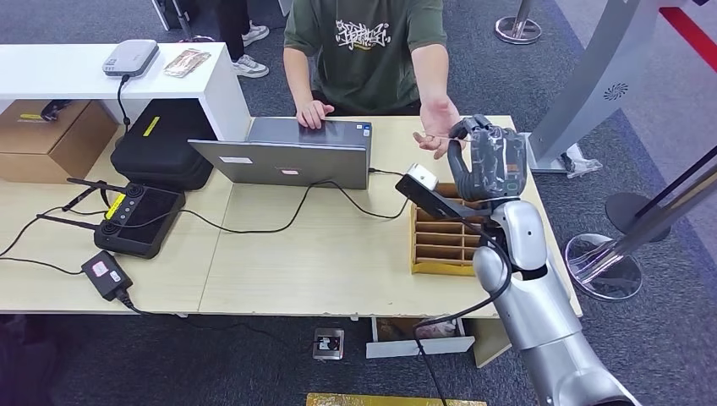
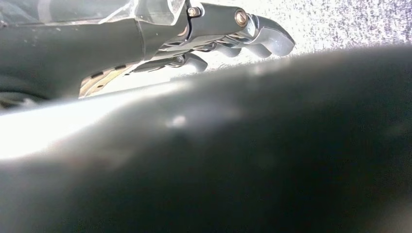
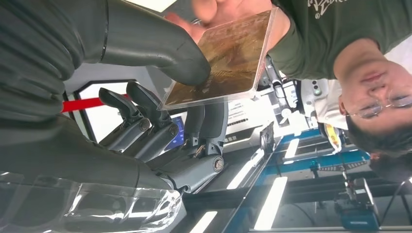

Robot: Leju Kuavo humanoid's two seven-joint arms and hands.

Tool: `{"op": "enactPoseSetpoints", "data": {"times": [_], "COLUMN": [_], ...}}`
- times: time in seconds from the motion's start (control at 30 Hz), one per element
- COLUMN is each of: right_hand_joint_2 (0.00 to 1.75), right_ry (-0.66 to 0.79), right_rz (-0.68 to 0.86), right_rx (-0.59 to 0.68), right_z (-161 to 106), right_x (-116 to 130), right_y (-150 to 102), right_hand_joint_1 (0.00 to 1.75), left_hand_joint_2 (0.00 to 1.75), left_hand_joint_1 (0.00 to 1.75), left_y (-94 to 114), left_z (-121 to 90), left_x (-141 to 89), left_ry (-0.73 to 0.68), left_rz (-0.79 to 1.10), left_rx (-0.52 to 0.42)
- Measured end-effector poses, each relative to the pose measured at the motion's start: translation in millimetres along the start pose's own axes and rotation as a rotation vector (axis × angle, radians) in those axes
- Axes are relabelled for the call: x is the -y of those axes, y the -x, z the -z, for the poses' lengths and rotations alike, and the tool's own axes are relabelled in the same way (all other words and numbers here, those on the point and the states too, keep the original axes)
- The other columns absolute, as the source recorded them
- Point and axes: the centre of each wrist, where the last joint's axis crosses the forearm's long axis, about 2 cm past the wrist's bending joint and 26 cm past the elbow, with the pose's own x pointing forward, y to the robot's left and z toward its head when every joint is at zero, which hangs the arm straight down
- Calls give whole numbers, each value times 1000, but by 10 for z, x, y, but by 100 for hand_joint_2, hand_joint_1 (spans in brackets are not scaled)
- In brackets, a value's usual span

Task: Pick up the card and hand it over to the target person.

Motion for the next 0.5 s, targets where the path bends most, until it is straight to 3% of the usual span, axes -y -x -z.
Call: {"op": "enactPoseSetpoints", "data": {"times": [0.2, 0.33, 0.5], "right_hand_joint_2": [175, 175, 175], "right_ry": [-5, -8, -17], "right_rz": [10, 30, 41], "right_rx": [-11, -18, -18], "right_z": [-14, -38, -83], "right_x": [-25, -57, -89], "right_y": [-14, -32, -73], "right_hand_joint_1": [175, 0, 0], "left_hand_joint_2": [0, 0, 0], "left_hand_joint_1": [0, 0, 0], "left_y": [-4, 2, 9], "left_z": [-3, -4, -4], "left_x": [18, 26, 21], "left_ry": [-6, -8, -9], "left_rz": [0, -3, -6], "left_rx": [-2, -2, -8]}}
